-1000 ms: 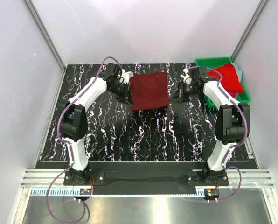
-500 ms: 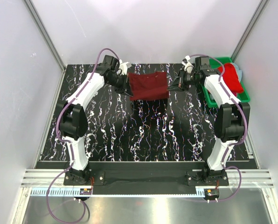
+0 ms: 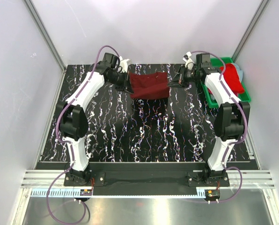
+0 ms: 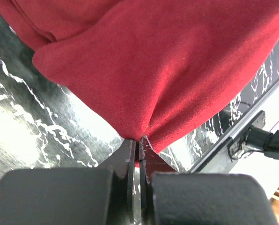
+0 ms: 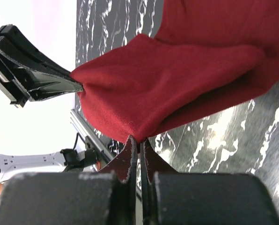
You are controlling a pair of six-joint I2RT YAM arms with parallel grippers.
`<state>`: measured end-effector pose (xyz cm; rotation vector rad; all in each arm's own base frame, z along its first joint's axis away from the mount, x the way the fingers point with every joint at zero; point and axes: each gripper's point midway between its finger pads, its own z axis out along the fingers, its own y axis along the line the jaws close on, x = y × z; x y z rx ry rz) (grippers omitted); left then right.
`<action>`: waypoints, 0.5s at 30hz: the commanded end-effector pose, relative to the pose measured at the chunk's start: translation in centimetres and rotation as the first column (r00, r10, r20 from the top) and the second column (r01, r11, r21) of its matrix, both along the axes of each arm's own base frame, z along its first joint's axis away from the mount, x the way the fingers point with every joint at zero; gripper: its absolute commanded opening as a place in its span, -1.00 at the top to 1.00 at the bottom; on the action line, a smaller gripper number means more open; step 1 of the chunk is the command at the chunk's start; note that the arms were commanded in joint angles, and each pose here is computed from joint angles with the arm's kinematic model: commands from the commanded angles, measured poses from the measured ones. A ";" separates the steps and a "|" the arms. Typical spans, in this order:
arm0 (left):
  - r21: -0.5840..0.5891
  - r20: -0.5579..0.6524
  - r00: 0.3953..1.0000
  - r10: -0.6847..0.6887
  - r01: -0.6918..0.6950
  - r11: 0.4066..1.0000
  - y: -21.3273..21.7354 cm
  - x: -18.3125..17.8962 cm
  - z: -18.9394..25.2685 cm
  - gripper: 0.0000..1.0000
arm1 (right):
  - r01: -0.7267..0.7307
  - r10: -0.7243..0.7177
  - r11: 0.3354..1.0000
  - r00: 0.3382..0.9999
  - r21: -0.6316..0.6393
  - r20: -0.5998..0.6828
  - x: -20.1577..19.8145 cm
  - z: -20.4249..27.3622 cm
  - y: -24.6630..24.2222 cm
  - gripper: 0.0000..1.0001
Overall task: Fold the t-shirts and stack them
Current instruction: Fold the tshirt
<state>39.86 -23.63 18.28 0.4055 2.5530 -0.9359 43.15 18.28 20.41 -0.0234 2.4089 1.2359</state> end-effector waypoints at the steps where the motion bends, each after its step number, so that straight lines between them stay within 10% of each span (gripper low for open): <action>1: 0.003 0.098 0.995 0.010 -0.011 1.000 0.2 2.6 1.4 1.00 | 0.001 -0.003 1.000 0.995 0.022 0.097 2.2 2.3 0.1 1.00; 15: -0.002 0.060 0.997 0.047 -0.047 0.999 0.3 8.0 -3.7 1.00 | 0.006 -0.007 1.000 0.997 0.017 0.078 8.0 -2.4 0.5 1.00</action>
